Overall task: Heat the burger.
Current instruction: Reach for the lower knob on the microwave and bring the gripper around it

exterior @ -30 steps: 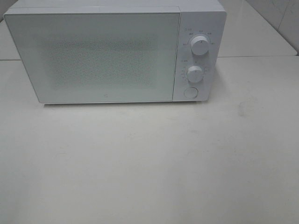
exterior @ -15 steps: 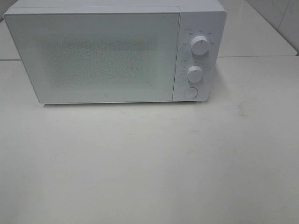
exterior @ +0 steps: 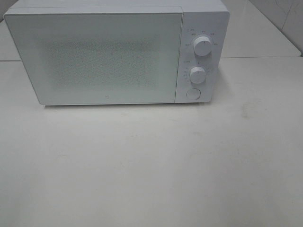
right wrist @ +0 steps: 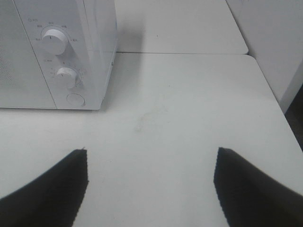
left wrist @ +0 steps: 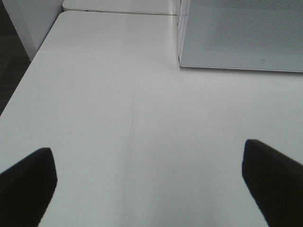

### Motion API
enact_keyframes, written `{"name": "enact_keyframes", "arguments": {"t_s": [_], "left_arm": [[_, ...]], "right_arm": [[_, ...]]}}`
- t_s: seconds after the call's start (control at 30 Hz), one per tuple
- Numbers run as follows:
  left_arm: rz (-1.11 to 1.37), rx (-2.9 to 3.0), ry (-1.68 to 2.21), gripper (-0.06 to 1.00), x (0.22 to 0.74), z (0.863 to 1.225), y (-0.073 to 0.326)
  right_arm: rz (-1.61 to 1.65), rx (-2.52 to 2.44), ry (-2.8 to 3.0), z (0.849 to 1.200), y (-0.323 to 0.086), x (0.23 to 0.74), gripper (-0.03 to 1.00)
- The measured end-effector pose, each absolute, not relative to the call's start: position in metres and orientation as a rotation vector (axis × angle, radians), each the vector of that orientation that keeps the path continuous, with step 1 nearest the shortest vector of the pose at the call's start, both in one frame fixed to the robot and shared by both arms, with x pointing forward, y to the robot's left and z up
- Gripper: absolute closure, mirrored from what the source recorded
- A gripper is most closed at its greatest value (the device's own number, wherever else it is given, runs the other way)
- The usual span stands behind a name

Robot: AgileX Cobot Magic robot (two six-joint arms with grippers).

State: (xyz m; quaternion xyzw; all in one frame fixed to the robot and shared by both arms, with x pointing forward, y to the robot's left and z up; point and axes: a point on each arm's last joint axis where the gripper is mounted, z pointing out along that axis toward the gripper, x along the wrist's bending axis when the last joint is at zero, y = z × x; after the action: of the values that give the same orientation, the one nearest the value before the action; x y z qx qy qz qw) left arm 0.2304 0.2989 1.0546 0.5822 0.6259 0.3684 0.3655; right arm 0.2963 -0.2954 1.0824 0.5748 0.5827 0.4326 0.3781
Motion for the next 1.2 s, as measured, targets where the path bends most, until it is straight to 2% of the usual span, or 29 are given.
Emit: {"name": "enact_keyframes", "arguments": {"t_s": [0.17,1.2], "left_arm": [[0.947,1.497,1.609,-0.04,0.23,1.055,0.299],[0.947,1.497,1.609,-0.04,0.23,1.055,0.299]], "right_arm": [[1.118,1.455,1.491,1.077,-0.291,0.329,0.24],[1.175,1.411,1.495,1.021,-0.274,0.445,0.24]]}}
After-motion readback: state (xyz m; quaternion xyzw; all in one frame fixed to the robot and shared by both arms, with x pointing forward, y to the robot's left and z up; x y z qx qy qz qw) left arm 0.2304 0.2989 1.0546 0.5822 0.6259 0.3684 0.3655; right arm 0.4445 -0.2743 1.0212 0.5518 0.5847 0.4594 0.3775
